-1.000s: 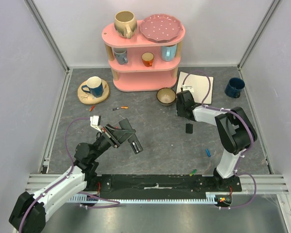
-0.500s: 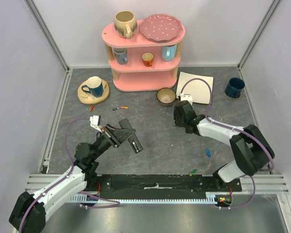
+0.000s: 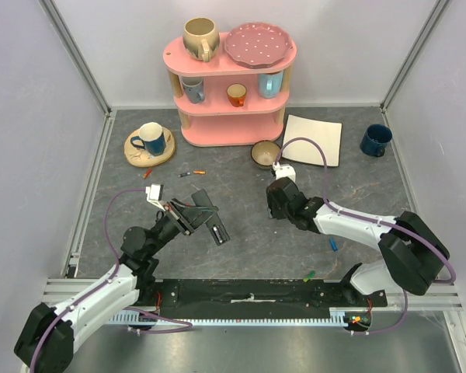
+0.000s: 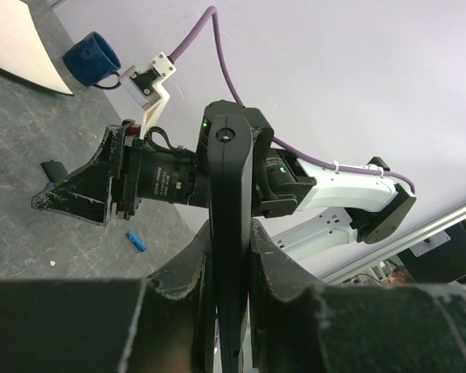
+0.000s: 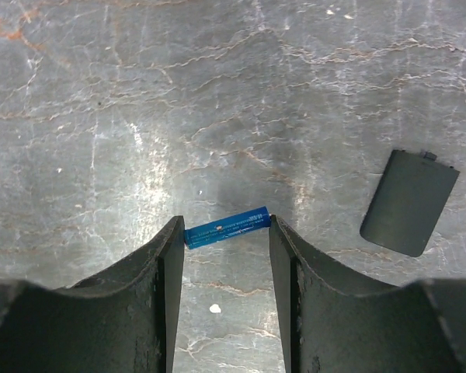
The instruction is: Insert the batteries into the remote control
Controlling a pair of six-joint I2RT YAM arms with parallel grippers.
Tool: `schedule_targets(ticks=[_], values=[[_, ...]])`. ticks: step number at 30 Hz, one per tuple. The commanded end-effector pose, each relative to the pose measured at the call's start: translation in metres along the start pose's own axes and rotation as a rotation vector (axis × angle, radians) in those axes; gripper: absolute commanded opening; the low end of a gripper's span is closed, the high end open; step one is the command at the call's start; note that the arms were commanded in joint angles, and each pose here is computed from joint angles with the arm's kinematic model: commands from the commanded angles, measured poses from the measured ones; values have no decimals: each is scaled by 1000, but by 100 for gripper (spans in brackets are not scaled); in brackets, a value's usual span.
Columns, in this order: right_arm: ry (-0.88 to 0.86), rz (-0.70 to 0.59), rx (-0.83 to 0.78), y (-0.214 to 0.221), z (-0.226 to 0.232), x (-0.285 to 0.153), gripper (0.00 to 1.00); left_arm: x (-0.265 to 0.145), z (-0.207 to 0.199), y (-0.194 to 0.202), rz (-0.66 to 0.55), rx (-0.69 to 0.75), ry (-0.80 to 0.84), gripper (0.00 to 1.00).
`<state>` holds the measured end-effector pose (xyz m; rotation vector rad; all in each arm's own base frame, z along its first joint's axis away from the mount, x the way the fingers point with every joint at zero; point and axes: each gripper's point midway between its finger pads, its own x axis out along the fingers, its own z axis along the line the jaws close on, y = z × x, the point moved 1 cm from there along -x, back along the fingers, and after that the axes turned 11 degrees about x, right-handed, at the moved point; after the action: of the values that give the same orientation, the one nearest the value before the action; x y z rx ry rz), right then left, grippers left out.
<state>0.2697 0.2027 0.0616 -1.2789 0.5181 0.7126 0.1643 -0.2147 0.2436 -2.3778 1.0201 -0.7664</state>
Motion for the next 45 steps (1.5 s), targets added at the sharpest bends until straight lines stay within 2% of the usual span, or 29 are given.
schedule_targets(ticks=[1,8,15,19,22,23,29,39,45], values=[[-43,-24,-44,-4,11,-6,37,-19,36,30,65,-11,-90,2],[-56,-13,-69,-6,15,-6,37,-17,36,31,79,-31,-97,2],[-19,-19,-14,-6,13,-2,36,-18,39,31,72,-32,-117,2],[33,-5,114,1,10,6,31,-19,41,31,69,-29,-127,2],[80,1,216,8,6,11,30,-19,42,31,67,-28,-132,2],[90,-10,299,8,7,13,29,-19,43,31,68,-30,-133,2],[134,-74,491,1,5,16,20,-21,45,31,61,-32,-143,2],[342,-95,608,7,-18,20,20,-24,48,29,38,-32,-158,2],[497,-96,601,8,-29,20,22,-25,49,30,37,-37,-162,2]])
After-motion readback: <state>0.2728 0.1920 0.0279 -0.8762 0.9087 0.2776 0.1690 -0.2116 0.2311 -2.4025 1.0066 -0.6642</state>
